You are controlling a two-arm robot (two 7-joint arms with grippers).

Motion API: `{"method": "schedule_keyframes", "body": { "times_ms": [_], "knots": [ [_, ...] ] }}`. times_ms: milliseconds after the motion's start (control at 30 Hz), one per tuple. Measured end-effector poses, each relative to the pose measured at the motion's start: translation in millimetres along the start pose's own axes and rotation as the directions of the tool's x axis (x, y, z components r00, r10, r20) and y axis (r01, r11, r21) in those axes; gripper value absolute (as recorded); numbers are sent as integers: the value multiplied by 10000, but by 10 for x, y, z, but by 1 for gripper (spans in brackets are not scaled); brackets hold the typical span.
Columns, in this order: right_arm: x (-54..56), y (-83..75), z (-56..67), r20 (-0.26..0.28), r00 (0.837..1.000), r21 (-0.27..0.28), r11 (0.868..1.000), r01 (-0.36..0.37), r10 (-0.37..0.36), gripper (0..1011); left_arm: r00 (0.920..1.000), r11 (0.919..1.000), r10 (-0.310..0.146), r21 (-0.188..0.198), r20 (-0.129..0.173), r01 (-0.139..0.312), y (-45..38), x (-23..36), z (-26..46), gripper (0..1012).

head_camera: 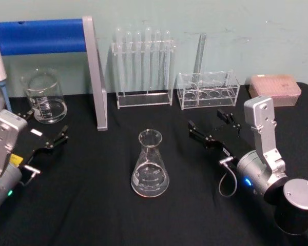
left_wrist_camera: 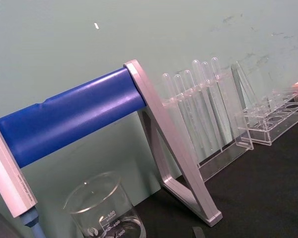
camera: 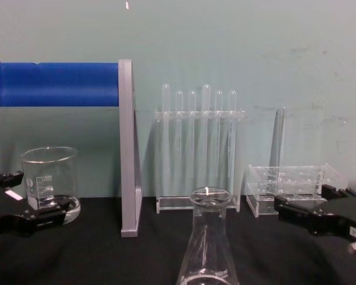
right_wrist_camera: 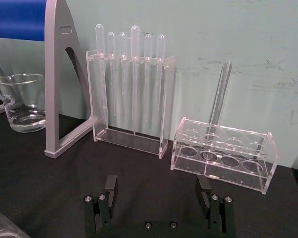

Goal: Grasp the erlenmeyer flask with one hand, shake it three times, then place it back.

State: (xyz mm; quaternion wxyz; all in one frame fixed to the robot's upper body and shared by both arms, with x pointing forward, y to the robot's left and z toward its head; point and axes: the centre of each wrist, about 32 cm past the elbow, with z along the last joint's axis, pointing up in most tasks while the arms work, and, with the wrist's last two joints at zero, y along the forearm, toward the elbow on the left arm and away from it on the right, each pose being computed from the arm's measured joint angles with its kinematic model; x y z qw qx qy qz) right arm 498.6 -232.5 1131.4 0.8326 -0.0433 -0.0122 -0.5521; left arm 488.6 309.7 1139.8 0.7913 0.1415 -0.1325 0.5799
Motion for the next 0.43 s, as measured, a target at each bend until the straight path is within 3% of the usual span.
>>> {"method": "schedule_keyframes", "body": {
  "times_ms": [433],
  "knots": [
    [0,0,0,0,10000,0,10000,0,0,1000,10000,10000,0,0,0,0,0,0,0,1001]
  ]
}}
